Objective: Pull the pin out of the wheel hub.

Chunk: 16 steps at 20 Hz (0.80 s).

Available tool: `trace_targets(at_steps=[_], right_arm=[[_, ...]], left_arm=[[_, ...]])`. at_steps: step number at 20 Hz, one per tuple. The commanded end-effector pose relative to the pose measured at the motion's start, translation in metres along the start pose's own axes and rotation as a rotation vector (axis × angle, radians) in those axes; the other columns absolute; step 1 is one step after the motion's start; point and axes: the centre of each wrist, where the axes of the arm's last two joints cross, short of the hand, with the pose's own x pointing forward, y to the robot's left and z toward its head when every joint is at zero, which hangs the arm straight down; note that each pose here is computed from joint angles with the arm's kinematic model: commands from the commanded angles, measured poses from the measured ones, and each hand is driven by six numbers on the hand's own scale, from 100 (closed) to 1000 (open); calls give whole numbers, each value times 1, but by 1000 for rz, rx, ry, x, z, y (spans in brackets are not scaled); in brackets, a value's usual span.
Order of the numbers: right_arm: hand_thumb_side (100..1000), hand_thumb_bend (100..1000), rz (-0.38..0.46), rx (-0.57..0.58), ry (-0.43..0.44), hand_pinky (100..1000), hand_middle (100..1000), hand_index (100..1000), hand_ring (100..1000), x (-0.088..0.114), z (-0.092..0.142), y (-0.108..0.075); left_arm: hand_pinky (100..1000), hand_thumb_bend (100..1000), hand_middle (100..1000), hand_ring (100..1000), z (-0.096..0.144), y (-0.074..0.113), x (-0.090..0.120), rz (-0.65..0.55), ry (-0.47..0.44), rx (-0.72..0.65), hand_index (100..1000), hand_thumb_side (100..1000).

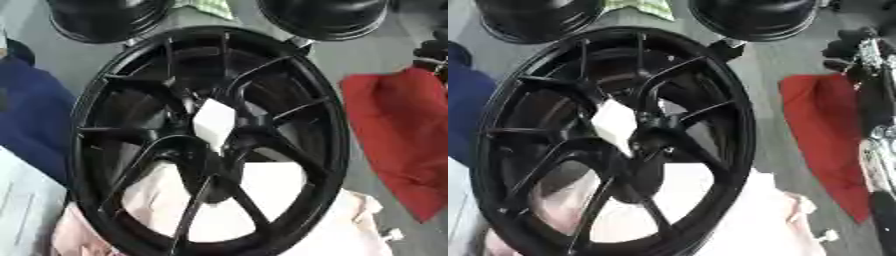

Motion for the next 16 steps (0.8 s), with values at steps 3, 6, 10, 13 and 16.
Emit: trace_targets(at_steps=[3, 6, 10, 13, 16], right_arm=[[752, 100, 22, 7, -35, 736, 631, 733, 716, 10, -4, -4], [756, 100, 33, 3, -33, 737, 630, 733, 715, 11, -3, -6], [760, 100, 54, -2, -24, 737, 629, 733, 715, 10, 0, -10], [764, 100, 68, -7, -12, 737, 629, 733, 714, 8, 3, -13], [772, 100, 76, -11, 2, 737, 628, 733, 714, 6, 5, -15]], left_arm=[[610, 706, 509, 619, -11, 12, 18, -89, -75, -39, 688, 446], [612, 712, 517, 621, -18, 20, 28, -177, -117, -95, 695, 454], [630, 712, 564, 639, -31, 30, 47, -386, -184, -265, 732, 491], [646, 703, 581, 649, -43, 36, 66, -559, -238, -415, 750, 505], [670, 687, 600, 664, -54, 41, 87, -709, -278, -541, 767, 513]])
